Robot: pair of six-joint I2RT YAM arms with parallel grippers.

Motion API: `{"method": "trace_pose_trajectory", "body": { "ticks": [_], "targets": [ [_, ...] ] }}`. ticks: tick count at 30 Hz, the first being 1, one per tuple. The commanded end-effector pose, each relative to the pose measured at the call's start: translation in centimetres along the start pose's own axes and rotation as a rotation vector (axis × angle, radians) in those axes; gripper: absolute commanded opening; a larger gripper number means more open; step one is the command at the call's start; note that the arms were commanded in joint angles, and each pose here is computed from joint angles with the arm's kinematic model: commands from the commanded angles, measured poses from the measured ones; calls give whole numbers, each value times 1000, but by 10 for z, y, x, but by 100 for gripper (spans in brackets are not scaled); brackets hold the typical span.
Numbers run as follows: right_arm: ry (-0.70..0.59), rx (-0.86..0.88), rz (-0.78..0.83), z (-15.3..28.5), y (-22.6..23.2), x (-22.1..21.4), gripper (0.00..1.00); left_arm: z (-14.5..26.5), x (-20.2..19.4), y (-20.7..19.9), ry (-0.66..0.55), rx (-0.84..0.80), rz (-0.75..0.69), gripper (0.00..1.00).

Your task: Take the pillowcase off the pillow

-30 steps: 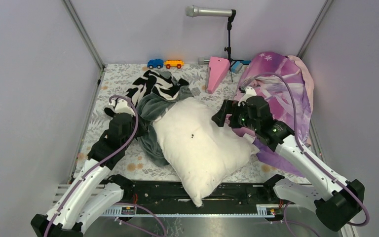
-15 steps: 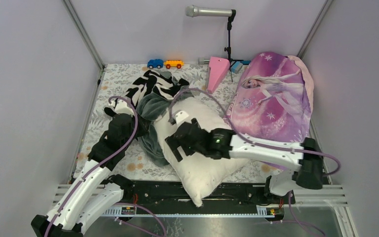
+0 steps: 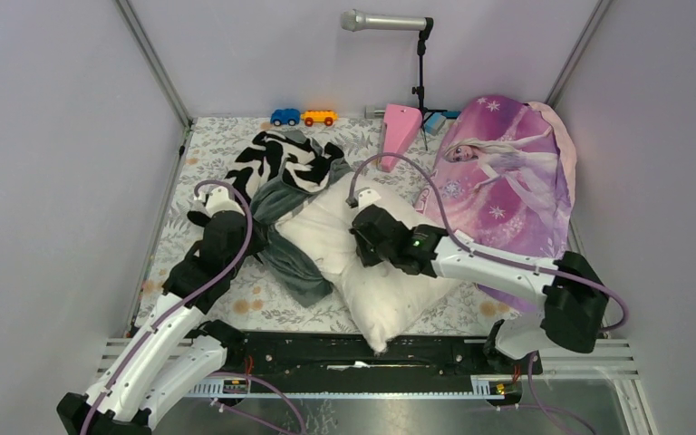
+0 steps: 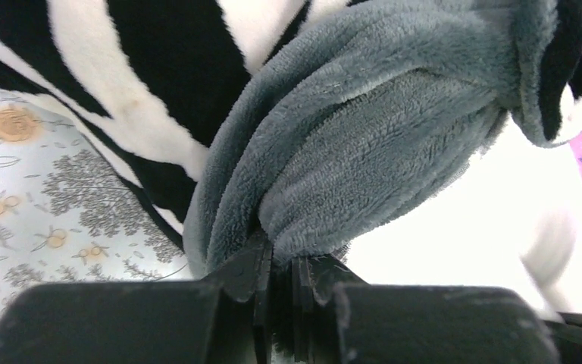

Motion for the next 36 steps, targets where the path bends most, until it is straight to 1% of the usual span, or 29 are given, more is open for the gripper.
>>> {"method": "trace_pose_trajectory", "body": {
  "ticks": [1, 4, 9, 12, 14, 15, 17, 18, 20, 21, 23, 26, 29, 32, 33, 34, 35, 36],
  "targets": [
    [-158, -177, -36, 23, -36, 20, 0, 14, 35, 8, -158, 173, 34, 0],
    [-342, -125, -69, 55, -29, 59, 0, 18, 36, 10, -189, 176, 63, 0],
    [-535, -74, -99, 101, -14, 112, 0, 14, 33, 12, -190, 202, 90, 0],
    [-626, -183, -97, 116, -22, 131, 0, 16, 36, 14, -196, 236, 73, 0],
    [-657, -236, -124, 124, -35, 142, 0, 19, 38, 19, -208, 283, 66, 0],
    [-667, -242, -149, 127, -44, 146, 0, 23, 39, 23, -224, 329, 71, 0],
    [-685, -267, -222, 131, -69, 154, 0, 36, 43, 37, -298, 463, 155, 0],
    [-690, -275, -257, 131, -81, 155, 0, 44, 45, 44, -346, 500, 171, 0],
    [-687, -300, -319, 130, -103, 155, 0, 58, 49, 52, -426, 522, 183, 0],
    [-676, -308, -340, 126, -112, 153, 0, 62, 51, 54, -455, 517, 181, 0],
    [-646, -315, -376, 119, -126, 149, 0, 66, 53, 56, -472, 521, 167, 0],
    [-601, -271, -386, 108, -127, 143, 0, 59, 52, 51, -426, 494, 106, 0],
    [-559, -176, -369, 98, -121, 138, 0, 37, 47, 30, -298, 311, -11, 0],
    [-480, -93, -337, 85, -115, 132, 0, 20, 42, 14, -188, 211, -57, 0],
    [-449, -69, -328, 80, -113, 130, 0, 16, 41, 10, -167, 183, -72, 3],
    [-419, -38, -317, 76, -111, 127, 0, 13, 40, 7, -151, 148, -91, 9],
    [-389, -10, -306, 72, -110, 124, 0, 11, 40, 4, -147, 107, -122, 19],
    [-358, 20, -297, 68, -108, 121, 1, 10, 40, 1, -143, 61, -138, 34]
  ]
}}
Point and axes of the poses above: each gripper's point midway between its finger pads, its own z axis back along the fingers, its own y axis along the line the jaws close on, x = y × z, the point moved 10 cm from there along z, back along the fingers, and after that the axes turned 9 degrees about -z, right-handed, at the moved point
